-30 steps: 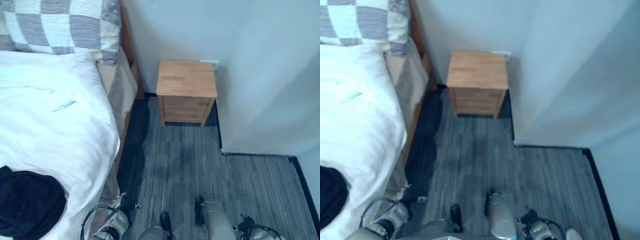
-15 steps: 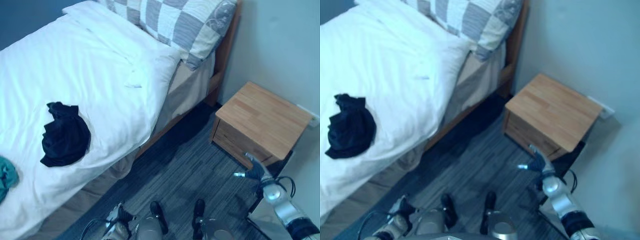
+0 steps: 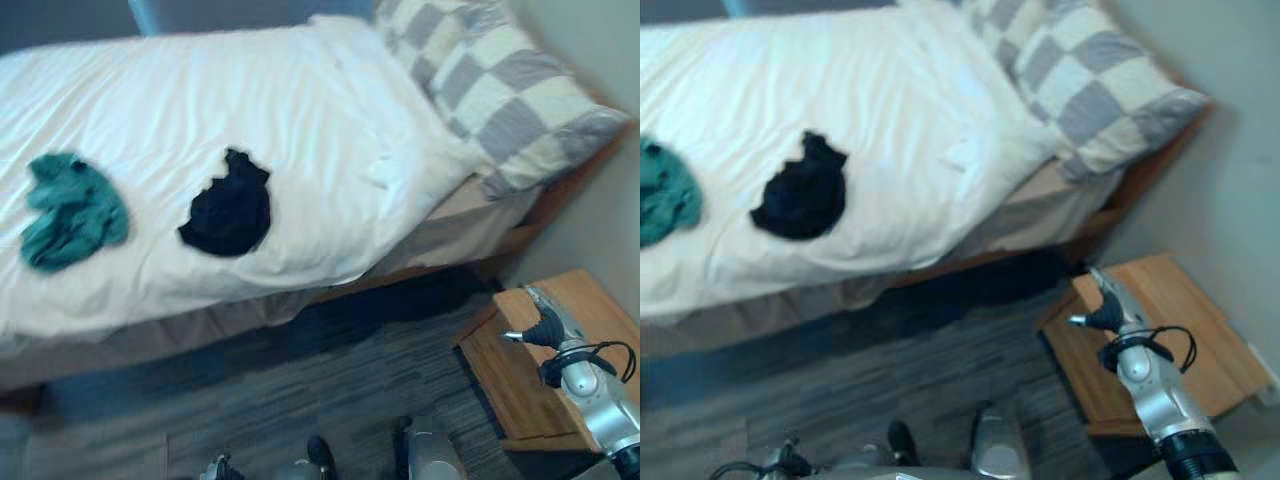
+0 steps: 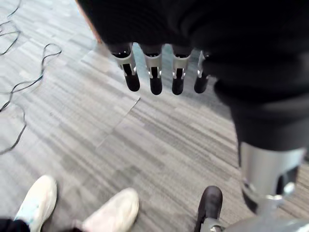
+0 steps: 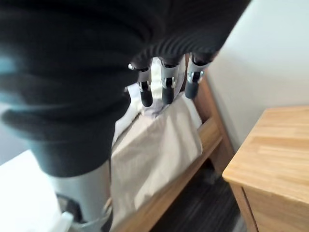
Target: Tidy up the quilt and then pick up the clothes from the bed and put them into the laundry hamper.
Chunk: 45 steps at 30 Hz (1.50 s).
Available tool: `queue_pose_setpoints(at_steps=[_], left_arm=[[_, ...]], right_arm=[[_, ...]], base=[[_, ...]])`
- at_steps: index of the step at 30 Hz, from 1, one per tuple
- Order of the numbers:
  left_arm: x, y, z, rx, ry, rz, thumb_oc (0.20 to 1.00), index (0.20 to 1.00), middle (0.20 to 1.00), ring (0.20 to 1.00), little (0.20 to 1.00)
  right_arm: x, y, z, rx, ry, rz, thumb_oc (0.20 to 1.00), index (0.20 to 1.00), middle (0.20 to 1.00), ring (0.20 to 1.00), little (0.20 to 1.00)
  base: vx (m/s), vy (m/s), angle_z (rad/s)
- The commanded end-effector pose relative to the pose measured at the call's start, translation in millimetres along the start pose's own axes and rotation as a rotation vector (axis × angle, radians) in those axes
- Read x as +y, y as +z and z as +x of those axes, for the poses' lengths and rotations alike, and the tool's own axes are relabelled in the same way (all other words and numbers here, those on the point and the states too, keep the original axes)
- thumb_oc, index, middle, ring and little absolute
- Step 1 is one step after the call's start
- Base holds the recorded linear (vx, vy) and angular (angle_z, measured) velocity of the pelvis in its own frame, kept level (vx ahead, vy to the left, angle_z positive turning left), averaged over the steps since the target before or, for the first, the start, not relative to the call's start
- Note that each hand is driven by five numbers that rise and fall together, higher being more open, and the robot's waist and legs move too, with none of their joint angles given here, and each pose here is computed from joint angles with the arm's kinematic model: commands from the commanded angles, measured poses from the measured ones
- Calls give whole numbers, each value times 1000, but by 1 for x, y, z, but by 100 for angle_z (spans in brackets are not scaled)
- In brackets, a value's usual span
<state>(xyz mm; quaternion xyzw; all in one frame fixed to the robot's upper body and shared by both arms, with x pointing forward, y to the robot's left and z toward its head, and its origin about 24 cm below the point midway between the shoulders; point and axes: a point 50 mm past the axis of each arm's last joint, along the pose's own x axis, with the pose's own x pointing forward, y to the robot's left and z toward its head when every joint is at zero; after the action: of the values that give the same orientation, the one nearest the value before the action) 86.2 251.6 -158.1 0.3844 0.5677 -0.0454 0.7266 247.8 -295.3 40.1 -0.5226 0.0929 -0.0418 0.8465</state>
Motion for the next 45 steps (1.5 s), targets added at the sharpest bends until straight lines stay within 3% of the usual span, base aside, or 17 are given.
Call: queue_pose_setpoints(at_steps=[1,14,22,28,31,37,42,44,45], left_arm=[[25,21,5,-87,60,85,1000,1000,1000,1000,1000],[6,30,1,-109,29,60,1000,1000,1000,1000,1000],[-7,29,-1,-108,-2,25,1000,1000,1000,1000,1000],[-17,17,-3,-74,-44,91,1000,1000,1000,1000,1000],[-2,20,0,-78,-11,131,1000,1000,1000,1000,1000],[19,33,4,-112,37,147,1000,1000,1000,1000,1000],[15,35,3,-135,19,189,1000,1000,1000,1000,1000],[12,36,3,-141,13,184,1000,1000,1000,1000,1000],[0,12,0,-33,5,21,1000,1000,1000,1000,1000]], right_arm=[[-58,21,33,-52,-227,-56,1000,1000,1000,1000,1000],[-89,55,55,-125,-361,-74,1000,1000,1000,1000,1000],[-91,65,58,-183,-323,-127,1000,1000,1000,1000,1000],[-70,53,56,-133,-248,-133,1000,1000,1000,1000,1000],[-51,65,56,-173,-198,-104,1000,1000,1000,1000,1000],[-49,70,55,-207,-185,-101,1000,1000,1000,1000,1000],[-49,61,51,-182,-169,-122,1000,1000,1000,1000,1000],[-49,60,50,-180,-173,-106,1000,1000,1000,1000,1000],[-56,36,20,-146,-231,-35,1000,1000,1000,1000,1000]], base=[[256,-213,117],[263,-179,67],[311,151,11],[297,313,-21],[132,303,-26],[92,88,1],[79,22,7],[26,52,-8],[-25,44,-13]])
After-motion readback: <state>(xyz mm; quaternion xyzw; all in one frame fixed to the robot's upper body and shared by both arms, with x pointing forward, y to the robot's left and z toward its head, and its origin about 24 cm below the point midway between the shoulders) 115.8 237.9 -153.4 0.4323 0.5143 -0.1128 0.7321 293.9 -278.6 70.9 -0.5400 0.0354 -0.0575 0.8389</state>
